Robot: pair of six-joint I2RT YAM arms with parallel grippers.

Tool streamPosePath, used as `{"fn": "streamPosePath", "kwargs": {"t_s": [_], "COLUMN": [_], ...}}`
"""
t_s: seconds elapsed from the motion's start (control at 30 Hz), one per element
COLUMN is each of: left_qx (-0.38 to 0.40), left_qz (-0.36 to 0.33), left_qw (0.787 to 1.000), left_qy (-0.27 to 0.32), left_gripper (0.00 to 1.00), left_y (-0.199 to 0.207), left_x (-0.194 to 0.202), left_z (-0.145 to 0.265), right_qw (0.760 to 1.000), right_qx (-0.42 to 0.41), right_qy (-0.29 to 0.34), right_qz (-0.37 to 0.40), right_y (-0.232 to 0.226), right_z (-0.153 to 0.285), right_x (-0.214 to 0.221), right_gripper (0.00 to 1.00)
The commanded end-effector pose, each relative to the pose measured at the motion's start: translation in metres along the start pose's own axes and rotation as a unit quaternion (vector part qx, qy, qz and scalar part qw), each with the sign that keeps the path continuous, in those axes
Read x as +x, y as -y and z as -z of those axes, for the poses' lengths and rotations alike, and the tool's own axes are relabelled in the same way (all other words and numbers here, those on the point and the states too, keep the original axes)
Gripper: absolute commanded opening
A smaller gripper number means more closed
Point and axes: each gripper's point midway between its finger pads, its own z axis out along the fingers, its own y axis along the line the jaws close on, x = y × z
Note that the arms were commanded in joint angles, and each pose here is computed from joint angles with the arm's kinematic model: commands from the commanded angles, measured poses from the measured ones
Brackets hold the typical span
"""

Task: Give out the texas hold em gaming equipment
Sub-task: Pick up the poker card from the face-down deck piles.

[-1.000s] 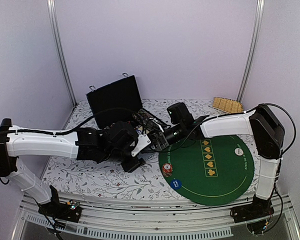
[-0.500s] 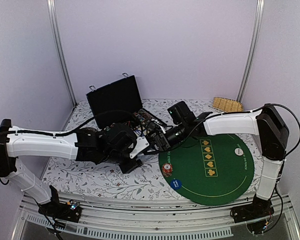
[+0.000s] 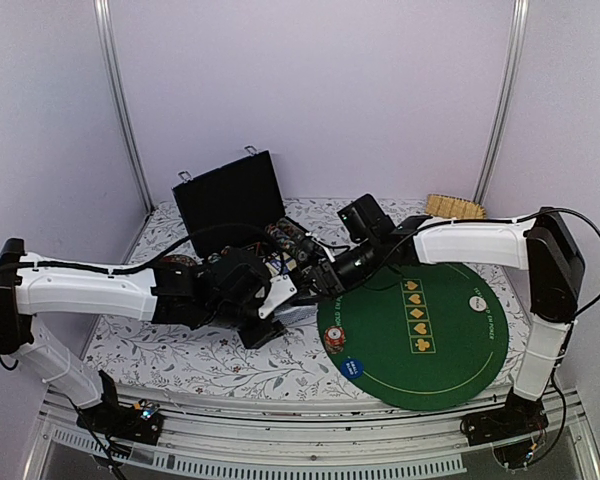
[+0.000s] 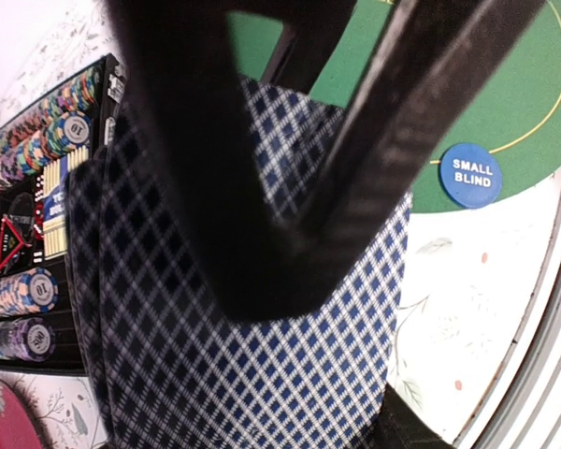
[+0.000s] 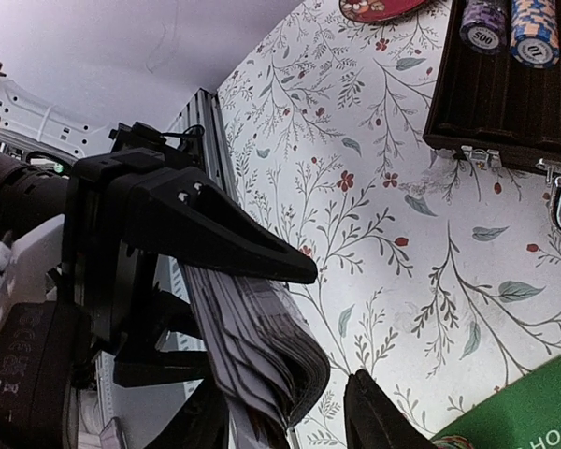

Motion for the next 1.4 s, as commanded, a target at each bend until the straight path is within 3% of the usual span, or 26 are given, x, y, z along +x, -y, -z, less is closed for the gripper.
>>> {"fn": "streamPosePath", "kwargs": {"t_s": [0.0, 0.2, 0.33, 0.5, 0.7, 1.37], "left_qx": [0.005, 0.011, 0.007, 0.006, 0.008, 0.005], "left_qz": [0.029, 0.037, 0.043, 0.049, 0.056, 0.073], "left_qw": [0.999, 0.999, 0.999, 0.998, 0.998, 0.997], "left_qy": [0.013, 0.016, 0.021, 0.029, 0.028, 0.039], "left_gripper": [0.54, 0.54, 0.54, 0.54, 0.54, 0.54], "left_y": [-0.008, -0.009, -0.011, -0.012, -0.011, -0.016], "left_x": [-0.002, 0.001, 0.001, 0.0, 0.004, 0.009], "left_z": [0.0, 0.001, 0.003, 0.004, 0.004, 0.007], "right_qw": [0.999, 0.999, 0.999, 1.0, 1.0, 0.996], "right_qx": [0.018, 0.035, 0.012, -0.002, -0.008, 0.025], "right_qy": [0.015, 0.021, 0.024, 0.021, 0.019, 0.073], "right_qz": [0.028, 0.029, 0.032, 0.014, 0.008, 0.042], "right_y": [-0.014, -0.01, -0.016, -0.012, -0.011, -0.032], "right_z": [0.018, 0.026, 0.023, 0.016, 0.015, 0.113], "right_x": [-0.014, -0.015, -0.016, -0.011, -0.01, -0.03], "right_gripper": [0.43, 0.42, 0.25, 0.2, 0.03, 0.02]}}
